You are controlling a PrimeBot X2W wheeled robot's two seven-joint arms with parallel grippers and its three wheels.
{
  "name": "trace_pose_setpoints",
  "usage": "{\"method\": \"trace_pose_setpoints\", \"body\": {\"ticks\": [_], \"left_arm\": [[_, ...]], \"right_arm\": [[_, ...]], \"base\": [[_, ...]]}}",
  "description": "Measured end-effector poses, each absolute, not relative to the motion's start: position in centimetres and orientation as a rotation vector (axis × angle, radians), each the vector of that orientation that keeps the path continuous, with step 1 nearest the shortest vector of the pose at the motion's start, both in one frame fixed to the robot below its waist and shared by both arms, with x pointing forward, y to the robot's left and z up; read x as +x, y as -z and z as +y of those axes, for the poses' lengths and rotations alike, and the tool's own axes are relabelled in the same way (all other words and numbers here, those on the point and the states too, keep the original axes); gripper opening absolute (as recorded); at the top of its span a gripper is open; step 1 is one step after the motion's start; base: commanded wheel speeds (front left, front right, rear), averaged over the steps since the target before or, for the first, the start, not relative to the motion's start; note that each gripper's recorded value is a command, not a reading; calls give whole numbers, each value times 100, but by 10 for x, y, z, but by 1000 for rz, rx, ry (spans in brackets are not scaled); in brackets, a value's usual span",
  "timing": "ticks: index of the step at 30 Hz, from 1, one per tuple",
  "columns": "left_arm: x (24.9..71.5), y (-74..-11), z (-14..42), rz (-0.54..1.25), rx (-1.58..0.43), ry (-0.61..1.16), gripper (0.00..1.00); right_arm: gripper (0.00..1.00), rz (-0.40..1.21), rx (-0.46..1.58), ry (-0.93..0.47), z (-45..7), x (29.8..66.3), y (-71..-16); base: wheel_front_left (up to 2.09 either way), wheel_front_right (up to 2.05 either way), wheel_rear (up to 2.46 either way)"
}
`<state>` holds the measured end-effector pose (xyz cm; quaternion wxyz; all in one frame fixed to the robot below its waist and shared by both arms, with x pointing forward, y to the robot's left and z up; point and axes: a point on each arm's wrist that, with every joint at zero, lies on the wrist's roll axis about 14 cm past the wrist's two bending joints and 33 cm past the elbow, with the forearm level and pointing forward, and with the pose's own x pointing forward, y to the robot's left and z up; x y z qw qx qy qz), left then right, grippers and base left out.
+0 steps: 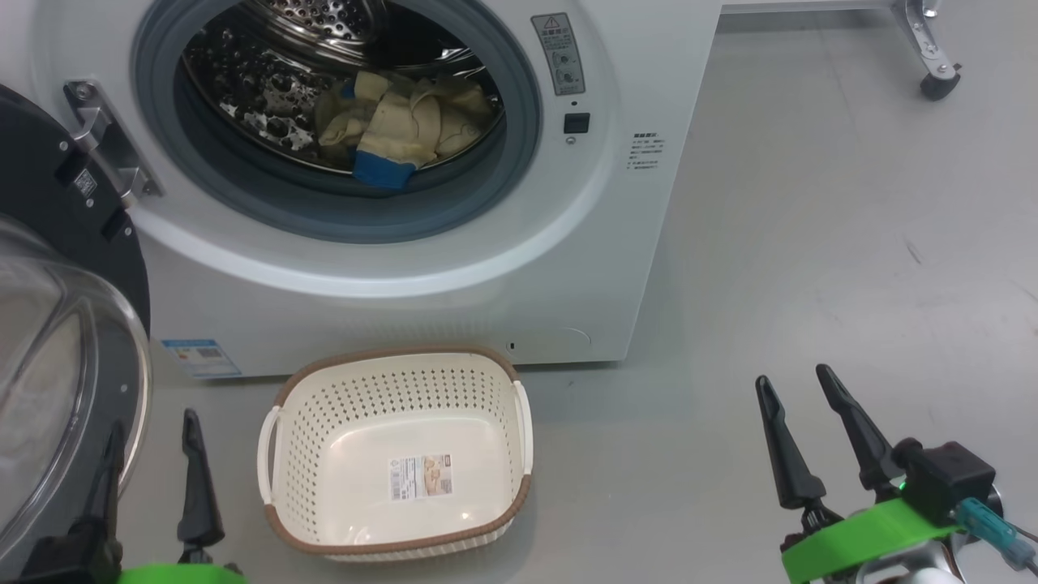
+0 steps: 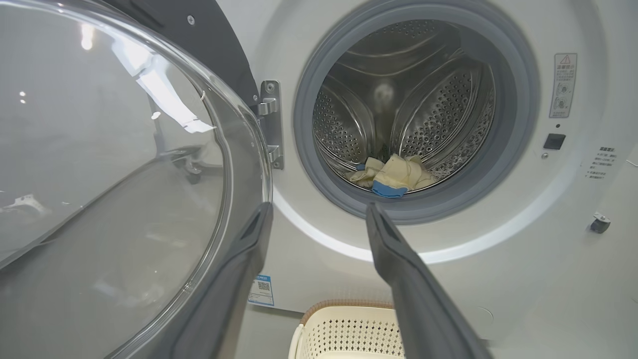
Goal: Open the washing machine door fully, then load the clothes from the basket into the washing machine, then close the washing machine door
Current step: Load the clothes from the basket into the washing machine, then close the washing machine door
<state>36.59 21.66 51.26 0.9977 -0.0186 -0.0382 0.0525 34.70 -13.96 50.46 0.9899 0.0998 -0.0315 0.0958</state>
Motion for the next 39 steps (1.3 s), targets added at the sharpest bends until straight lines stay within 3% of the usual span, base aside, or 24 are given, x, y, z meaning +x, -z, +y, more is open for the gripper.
{"method": "trace_pose_setpoints", "body": {"ticks": [22, 39], "left_arm": [[357, -499, 212, -21, -25, -107, 100], [354, -494, 212, 5, -18, -113, 100]], "right_arm": [[100, -40, 182, -152, -152, 350, -496], [100, -42, 182, -161, -149, 351, -497]], "base": [[-8, 8, 0], [-162, 162, 0]]}}
